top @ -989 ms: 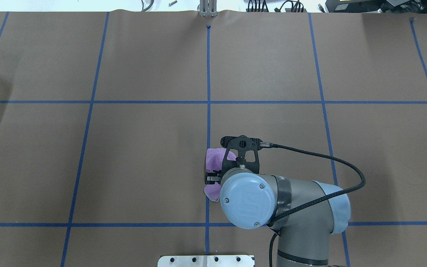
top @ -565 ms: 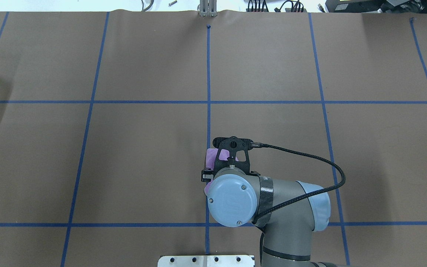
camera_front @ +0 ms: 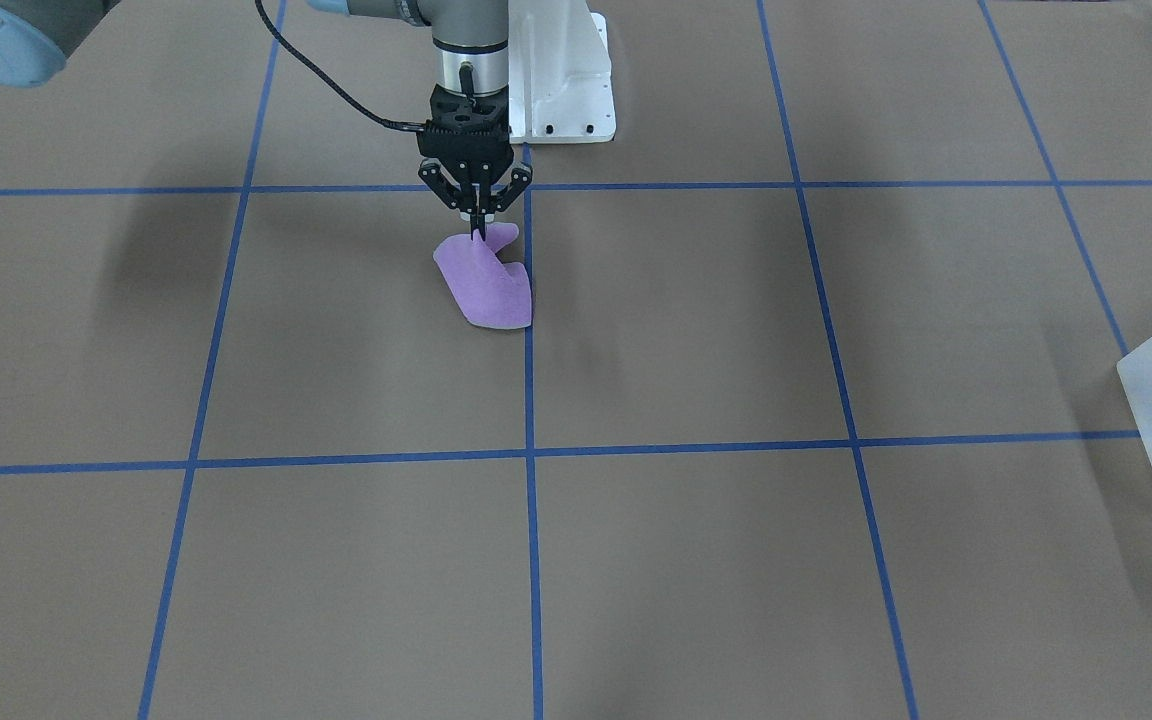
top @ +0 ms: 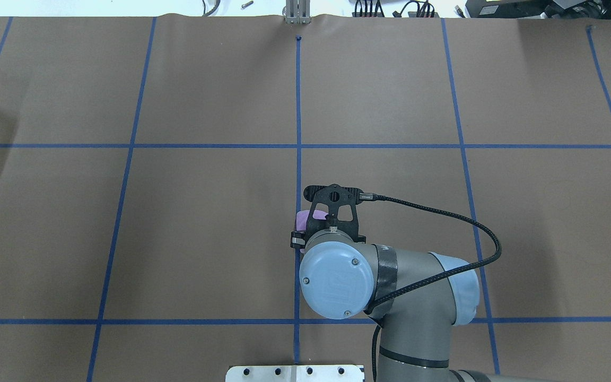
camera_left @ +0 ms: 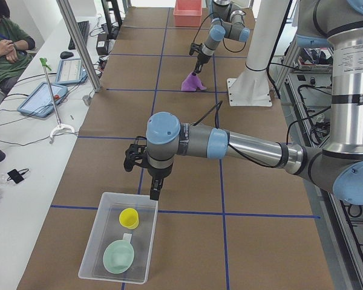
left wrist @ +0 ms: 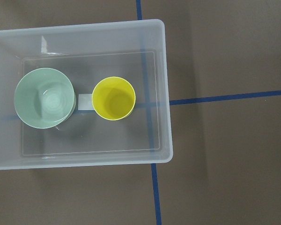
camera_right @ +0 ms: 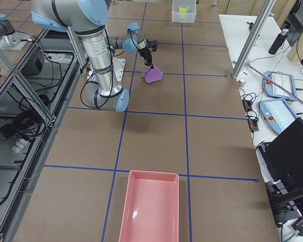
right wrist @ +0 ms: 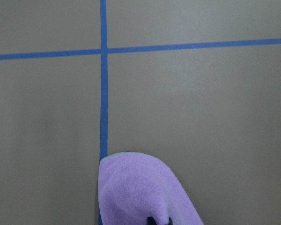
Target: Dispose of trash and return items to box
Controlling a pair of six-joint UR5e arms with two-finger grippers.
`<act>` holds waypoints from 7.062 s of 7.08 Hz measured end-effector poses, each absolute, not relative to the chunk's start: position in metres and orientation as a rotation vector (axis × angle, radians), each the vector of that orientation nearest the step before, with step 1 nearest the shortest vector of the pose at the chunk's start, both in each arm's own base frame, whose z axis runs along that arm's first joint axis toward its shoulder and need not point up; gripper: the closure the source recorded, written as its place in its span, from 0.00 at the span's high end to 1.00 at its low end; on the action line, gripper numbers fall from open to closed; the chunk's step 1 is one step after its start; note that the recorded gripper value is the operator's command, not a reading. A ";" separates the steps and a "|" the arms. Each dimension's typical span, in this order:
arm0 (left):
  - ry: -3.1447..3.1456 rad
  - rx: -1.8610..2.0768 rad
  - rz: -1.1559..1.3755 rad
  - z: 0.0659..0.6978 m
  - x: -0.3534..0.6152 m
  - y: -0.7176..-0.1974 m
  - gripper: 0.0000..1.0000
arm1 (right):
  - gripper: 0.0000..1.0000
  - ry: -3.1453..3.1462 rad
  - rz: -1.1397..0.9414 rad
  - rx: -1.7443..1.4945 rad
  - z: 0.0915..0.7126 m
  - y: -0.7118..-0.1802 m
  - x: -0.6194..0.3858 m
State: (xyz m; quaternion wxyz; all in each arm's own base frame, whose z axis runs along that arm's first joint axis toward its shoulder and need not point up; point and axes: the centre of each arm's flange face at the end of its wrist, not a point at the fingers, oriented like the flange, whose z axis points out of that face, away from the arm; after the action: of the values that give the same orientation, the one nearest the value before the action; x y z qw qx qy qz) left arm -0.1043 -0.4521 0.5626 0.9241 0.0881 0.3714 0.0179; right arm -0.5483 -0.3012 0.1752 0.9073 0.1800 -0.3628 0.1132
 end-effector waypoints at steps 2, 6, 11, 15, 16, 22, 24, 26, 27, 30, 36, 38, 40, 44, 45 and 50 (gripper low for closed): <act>0.762 0.166 0.069 0.579 -0.104 -0.443 0.99 | 0.00 -0.785 0.212 0.402 0.158 -0.328 -0.498; 0.775 0.119 0.087 0.618 -0.102 -0.420 0.99 | 0.00 -0.792 0.073 0.338 0.192 -0.442 -0.320; 0.775 0.124 0.091 0.619 -0.102 -0.418 0.99 | 0.00 -0.713 -0.189 0.300 0.382 -0.490 -0.022; 0.772 0.136 0.098 0.615 -0.101 -0.420 0.99 | 0.00 -0.699 -0.363 0.226 0.587 -0.472 0.126; 0.772 0.143 0.101 0.613 -0.101 -0.421 0.99 | 0.00 -0.707 -0.383 0.199 0.630 -0.459 0.147; 0.770 0.153 0.107 0.614 -0.100 -0.421 0.99 | 1.00 -0.715 -0.245 0.161 0.758 -0.389 0.152; 0.771 0.149 0.105 0.615 -0.100 -0.421 0.99 | 0.99 -0.777 -0.144 0.214 0.723 -0.407 0.148; 0.772 0.144 0.102 0.617 -0.100 -0.420 0.99 | 0.99 -0.816 -0.029 0.229 0.661 -0.427 0.133; 0.772 0.143 0.102 0.617 -0.100 -0.420 0.99 | 1.00 -0.841 0.017 0.226 0.627 -0.435 0.116; 0.773 0.131 0.099 0.624 -0.100 -0.419 0.99 | 1.00 -0.826 0.039 0.187 0.595 -0.432 0.073; 0.770 0.128 0.102 0.624 -0.099 -0.422 0.99 | 1.00 -0.687 -0.104 0.114 0.635 -0.405 0.068; 0.772 0.122 0.102 0.626 -0.098 -0.421 0.99 | 1.00 -0.675 -0.146 0.053 0.623 -0.429 0.071; 0.774 0.118 0.101 0.628 -0.098 -0.419 0.99 | 1.00 -0.647 -0.163 0.014 0.624 -0.438 0.074; 0.772 0.123 0.105 0.626 -0.097 -0.419 0.99 | 1.00 -0.648 -0.160 -0.003 0.630 -0.433 0.075; 0.771 0.130 0.108 0.624 -0.097 -0.419 0.99 | 1.00 -0.649 -0.159 -0.004 0.630 -0.433 0.075; 0.745 0.312 0.180 0.582 -0.100 -0.446 0.99 | 1.00 -0.649 -0.166 0.045 0.606 -0.447 0.074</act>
State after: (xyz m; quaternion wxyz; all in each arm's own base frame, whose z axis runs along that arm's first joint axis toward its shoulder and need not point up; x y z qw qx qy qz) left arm -0.0999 -0.4464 0.5820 0.9157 0.1515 0.3619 0.0873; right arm 0.0740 -0.4470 0.6056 0.9442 0.0222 -0.3183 -0.0813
